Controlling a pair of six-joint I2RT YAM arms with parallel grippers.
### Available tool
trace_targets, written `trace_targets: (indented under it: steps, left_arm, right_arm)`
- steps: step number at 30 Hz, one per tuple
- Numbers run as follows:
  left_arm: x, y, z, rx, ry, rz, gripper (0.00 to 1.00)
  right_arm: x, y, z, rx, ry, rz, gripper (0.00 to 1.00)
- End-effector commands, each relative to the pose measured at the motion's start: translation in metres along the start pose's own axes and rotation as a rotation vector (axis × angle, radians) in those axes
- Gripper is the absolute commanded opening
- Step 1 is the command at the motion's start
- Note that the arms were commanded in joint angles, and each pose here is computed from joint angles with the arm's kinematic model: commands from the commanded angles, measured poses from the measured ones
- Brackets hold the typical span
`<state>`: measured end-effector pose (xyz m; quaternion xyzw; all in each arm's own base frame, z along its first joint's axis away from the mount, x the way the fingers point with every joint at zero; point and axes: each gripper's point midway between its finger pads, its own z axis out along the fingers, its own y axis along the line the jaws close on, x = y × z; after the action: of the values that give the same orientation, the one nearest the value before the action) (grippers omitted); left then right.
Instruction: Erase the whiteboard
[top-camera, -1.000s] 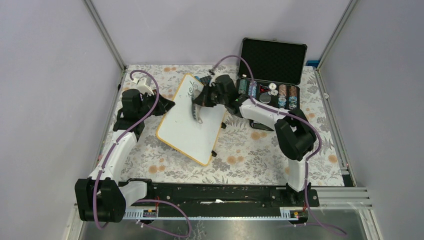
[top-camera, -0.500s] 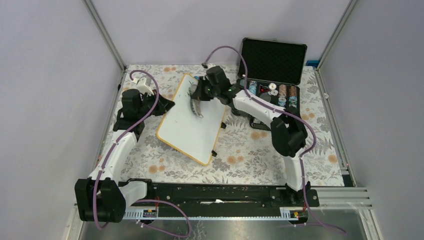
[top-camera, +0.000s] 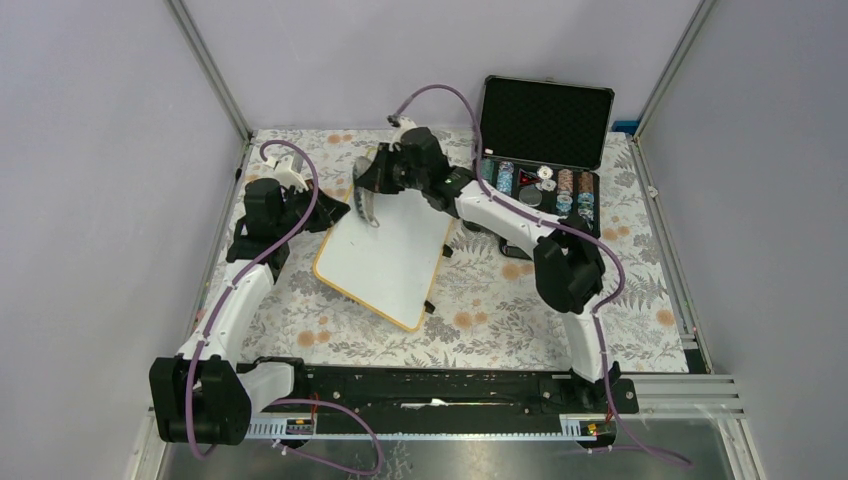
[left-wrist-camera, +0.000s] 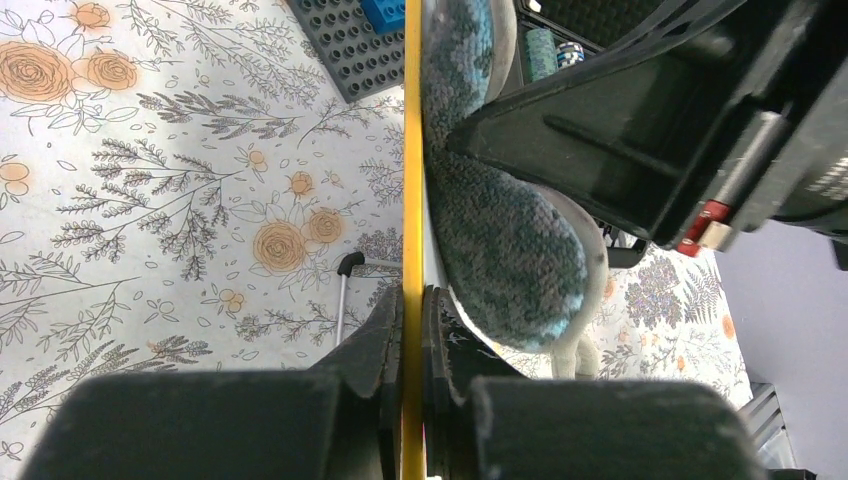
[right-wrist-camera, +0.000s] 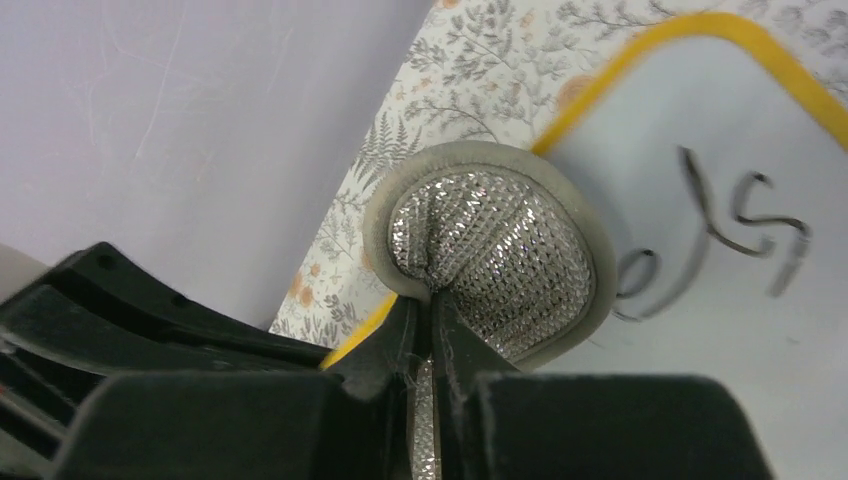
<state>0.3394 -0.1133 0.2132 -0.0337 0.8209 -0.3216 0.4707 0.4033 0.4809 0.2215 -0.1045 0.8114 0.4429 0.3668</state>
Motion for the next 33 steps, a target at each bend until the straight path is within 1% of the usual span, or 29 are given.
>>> trace_targets:
  steps: [1, 3, 6, 9, 12, 14, 17, 21, 22, 24, 26, 28, 33]
  left_arm:
    - [0.025, -0.033, -0.003, 0.134, 0.108, 0.024, 0.0]
    - [0.025, -0.033, -0.004, 0.136, 0.108, 0.024, 0.0]
    - [0.024, -0.034, -0.004, 0.139, 0.109, 0.024, 0.0]
    - [0.024, -0.034, -0.004, 0.14, 0.108, 0.024, 0.0]
    - [0.025, -0.033, -0.003, 0.138, 0.112, 0.021, 0.0]
    - [0.026, -0.032, -0.002, 0.137, 0.116, 0.019, 0.0]
    - [0.026, -0.032, -0.002, 0.133, 0.115, 0.019, 0.0]
    - [0.026, -0.03, -0.001, 0.129, 0.118, 0.018, 0.0]
    - [0.026, -0.031, -0.001, 0.13, 0.118, 0.019, 0.0]
    - [0.026, -0.03, -0.001, 0.125, 0.116, 0.02, 0.0]
    - [0.027, -0.029, 0.0, 0.122, 0.116, 0.02, 0.0]
    - [0.027, -0.028, 0.0, 0.118, 0.117, 0.019, 0.0]
    - [0.027, -0.028, -0.001, 0.115, 0.117, 0.021, 0.0]
  right_arm:
    - [0.026, -0.08, -0.011, 0.12, 0.034, 0.125, 0.0]
    - [0.035, -0.116, -0.022, 0.193, 0.041, 0.157, 0.0]
    - [0.045, -0.158, -0.039, 0.292, 0.049, 0.183, 0.0]
    - [0.05, -0.171, -0.046, 0.356, 0.062, 0.147, 0.0]
    - [0.042, -0.162, -0.046, 0.341, 0.058, 0.135, 0.0]
    - [0.03, -0.144, -0.042, 0.307, 0.036, 0.118, 0.0]
    - [0.015, -0.1, -0.032, 0.24, 0.018, 0.07, 0.0]
    - [-0.005, -0.028, -0.012, 0.112, -0.01, -0.017, 0.0]
    - [-0.008, -0.014, -0.008, 0.086, -0.013, -0.031, 0.0]
    - [-0.014, 0.0, 0.002, 0.06, -0.009, -0.041, 0.0]
    - [-0.018, 0.003, 0.011, 0.051, 0.002, -0.029, 0.0]
    - [-0.018, -0.006, 0.018, 0.073, 0.015, -0.02, 0.0]
    - [-0.006, -0.064, 0.013, 0.165, 0.04, 0.067, 0.0]
